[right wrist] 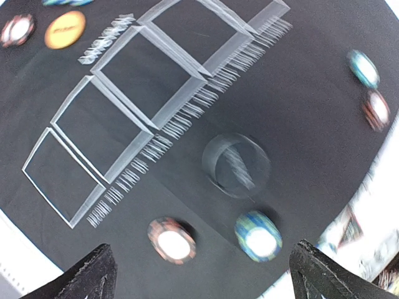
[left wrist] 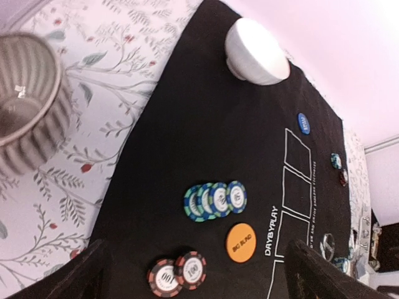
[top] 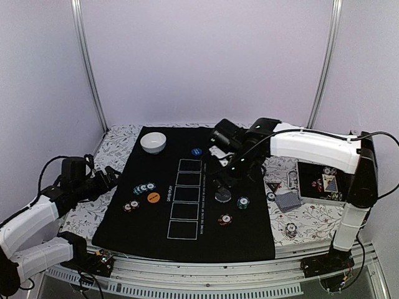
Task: Distribute texas hold em gaming equipment
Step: Place the poker chips pile at the big blind area, then pick up the pile of poker chips from the pile of poker chips.
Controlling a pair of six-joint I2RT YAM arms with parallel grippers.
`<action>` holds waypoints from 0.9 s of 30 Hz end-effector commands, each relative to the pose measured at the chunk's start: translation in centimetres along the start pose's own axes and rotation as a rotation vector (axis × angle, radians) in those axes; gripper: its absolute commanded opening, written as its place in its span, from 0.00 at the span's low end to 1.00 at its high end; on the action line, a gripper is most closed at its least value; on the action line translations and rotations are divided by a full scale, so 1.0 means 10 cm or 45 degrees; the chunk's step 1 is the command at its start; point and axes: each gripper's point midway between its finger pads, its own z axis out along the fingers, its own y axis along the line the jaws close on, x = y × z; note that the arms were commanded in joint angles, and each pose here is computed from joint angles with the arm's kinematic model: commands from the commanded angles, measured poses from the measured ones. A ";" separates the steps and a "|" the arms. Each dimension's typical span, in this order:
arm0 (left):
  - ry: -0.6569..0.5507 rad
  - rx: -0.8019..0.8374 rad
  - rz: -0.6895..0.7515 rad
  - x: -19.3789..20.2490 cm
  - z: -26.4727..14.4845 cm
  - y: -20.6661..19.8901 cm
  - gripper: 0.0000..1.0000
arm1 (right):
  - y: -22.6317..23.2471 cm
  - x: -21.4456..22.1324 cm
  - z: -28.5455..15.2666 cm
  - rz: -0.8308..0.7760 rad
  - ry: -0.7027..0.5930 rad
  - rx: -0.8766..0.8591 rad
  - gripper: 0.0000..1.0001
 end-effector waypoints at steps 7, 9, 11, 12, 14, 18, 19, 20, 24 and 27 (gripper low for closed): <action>-0.058 -0.069 0.406 -0.16 0.04 -0.54 0.98 | -0.78 1.76 -0.35 0.622 0.463 0.041 0.99; -0.032 -0.053 0.419 -0.12 0.12 -0.59 0.98 | -0.79 2.08 -0.27 0.669 0.569 0.087 0.99; -0.012 -0.034 0.431 -0.09 0.16 -0.64 0.98 | -0.87 2.30 -0.21 0.711 0.629 0.172 0.99; -0.003 -0.030 0.436 -0.08 0.18 -0.66 0.98 | -0.89 2.33 -0.18 0.734 0.629 0.180 0.99; 0.003 -0.017 0.452 -0.07 0.18 -0.69 0.98 | -0.93 2.37 -0.12 0.778 0.627 0.182 0.99; -0.016 -0.016 0.470 -0.10 0.14 -0.69 0.98 | -0.89 2.50 0.04 0.817 0.661 0.134 0.99; -0.024 -0.018 0.468 -0.10 0.13 -0.68 0.98 | -0.88 2.56 0.08 0.816 0.679 0.128 1.00; -0.031 -0.018 0.466 -0.11 0.12 -0.68 0.98 | -0.88 2.59 0.10 0.816 0.690 0.130 0.97; -0.041 -0.016 0.462 -0.12 0.10 -0.67 0.98 | -0.90 2.70 0.12 0.825 0.722 0.143 0.86; -0.040 -0.016 0.467 -0.12 0.10 -0.68 0.98 | -0.90 2.71 0.11 0.829 0.719 0.141 0.73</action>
